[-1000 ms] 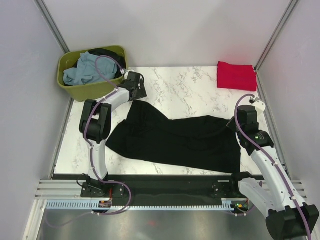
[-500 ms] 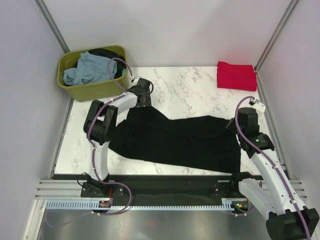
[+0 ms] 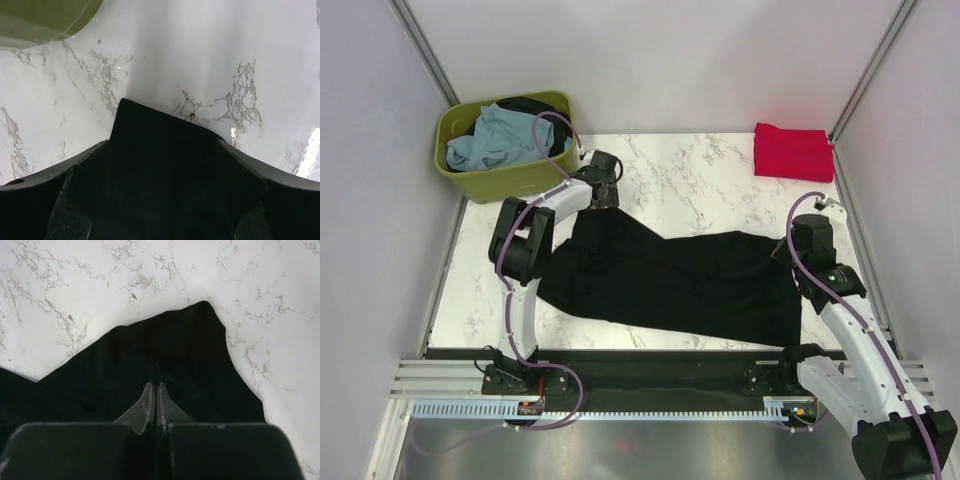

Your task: Fold and stack the t-shirts

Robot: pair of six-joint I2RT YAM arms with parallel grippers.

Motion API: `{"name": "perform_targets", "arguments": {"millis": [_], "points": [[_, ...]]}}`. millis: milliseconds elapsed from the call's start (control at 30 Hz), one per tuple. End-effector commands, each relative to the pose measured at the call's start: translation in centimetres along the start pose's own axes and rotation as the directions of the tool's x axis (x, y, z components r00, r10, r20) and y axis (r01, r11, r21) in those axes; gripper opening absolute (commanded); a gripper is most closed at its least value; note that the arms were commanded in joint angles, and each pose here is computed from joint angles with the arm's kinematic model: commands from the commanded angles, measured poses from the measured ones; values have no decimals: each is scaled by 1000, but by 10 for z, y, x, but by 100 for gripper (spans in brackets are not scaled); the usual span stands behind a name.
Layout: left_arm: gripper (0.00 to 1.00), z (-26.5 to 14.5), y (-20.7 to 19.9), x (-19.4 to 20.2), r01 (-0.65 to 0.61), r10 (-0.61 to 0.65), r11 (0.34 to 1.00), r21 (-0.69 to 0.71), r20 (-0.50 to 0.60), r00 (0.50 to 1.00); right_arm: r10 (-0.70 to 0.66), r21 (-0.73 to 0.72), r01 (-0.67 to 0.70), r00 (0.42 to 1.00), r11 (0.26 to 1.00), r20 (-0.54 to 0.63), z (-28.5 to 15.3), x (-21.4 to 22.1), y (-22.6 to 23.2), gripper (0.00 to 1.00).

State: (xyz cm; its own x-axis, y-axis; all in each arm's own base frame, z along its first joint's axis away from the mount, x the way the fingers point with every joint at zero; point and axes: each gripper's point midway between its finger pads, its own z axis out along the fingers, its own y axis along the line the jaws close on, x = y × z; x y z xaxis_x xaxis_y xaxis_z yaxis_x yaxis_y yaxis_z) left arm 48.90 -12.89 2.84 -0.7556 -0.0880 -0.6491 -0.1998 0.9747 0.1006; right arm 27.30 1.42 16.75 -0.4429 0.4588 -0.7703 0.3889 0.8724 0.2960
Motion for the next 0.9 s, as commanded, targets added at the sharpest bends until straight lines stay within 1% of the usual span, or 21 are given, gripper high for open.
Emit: {"name": "perform_targets", "arguments": {"millis": [0,200,233,300,400,500,533,600,633,667,700,767,800,833,867], "points": [[90,10,4,1,-4,4,1000,-10,-16,1000,-4,-28,4,1000,1000,10,4,-2,6,0],[89,12,8,-13,85,-85,995,59,2,996,-11,-11,12,1000,1000,12,7,0,2,0],[88,14,9,-13,103,-102,991,84,-16,995,-15,-12,15,1000,1000,7,8,1,2,0],[86,21,12,-10,130,-127,988,87,-35,991,-12,-16,12,1000,1000,-1,9,3,3,0],[81,25,11,-5,132,-128,987,88,-51,990,-13,-19,13,1000,1000,-6,11,6,4,0],[68,25,10,-6,139,-135,986,93,-51,990,-20,-12,20,1000,1000,-9,12,7,2,0],[58,25,9,-5,139,-134,986,96,-54,989,-20,-12,20,1000,1000,-10,12,7,2,0],[46,25,8,-4,139,-133,985,101,-58,989,-17,-12,17,1000,1000,-10,13,7,2,0],[37,24,7,-4,139,-134,984,107,-60,989,-20,-14,20,1000,1000,-12,12,7,3,0],[33,23,7,-4,141,-135,984,109,-61,989,-19,-15,19,1000,1000,-10,12,7,3,0],[26,22,6,-3,140,-133,984,112,-63,989,-19,-16,19,1000,1000,-11,12,7,3,0],[22,16,7,-6,141,-136,983,116,-54,989,-20,-17,20,1000,1000,-7,13,6,3,0],[15,12,8,-9,142,-137,983,117,-47,989,-24,-19,24,1000,1000,-6,13,5,4,0],[10,8,8,-10,140,-136,983,120,-42,990,-27,-18,27,1000,999,0,13,3,5,0],[4,-1,9,-19,146,-144,981,129,-20,989,-36,-17,36,999,999,2,15,2,5,0]]}}
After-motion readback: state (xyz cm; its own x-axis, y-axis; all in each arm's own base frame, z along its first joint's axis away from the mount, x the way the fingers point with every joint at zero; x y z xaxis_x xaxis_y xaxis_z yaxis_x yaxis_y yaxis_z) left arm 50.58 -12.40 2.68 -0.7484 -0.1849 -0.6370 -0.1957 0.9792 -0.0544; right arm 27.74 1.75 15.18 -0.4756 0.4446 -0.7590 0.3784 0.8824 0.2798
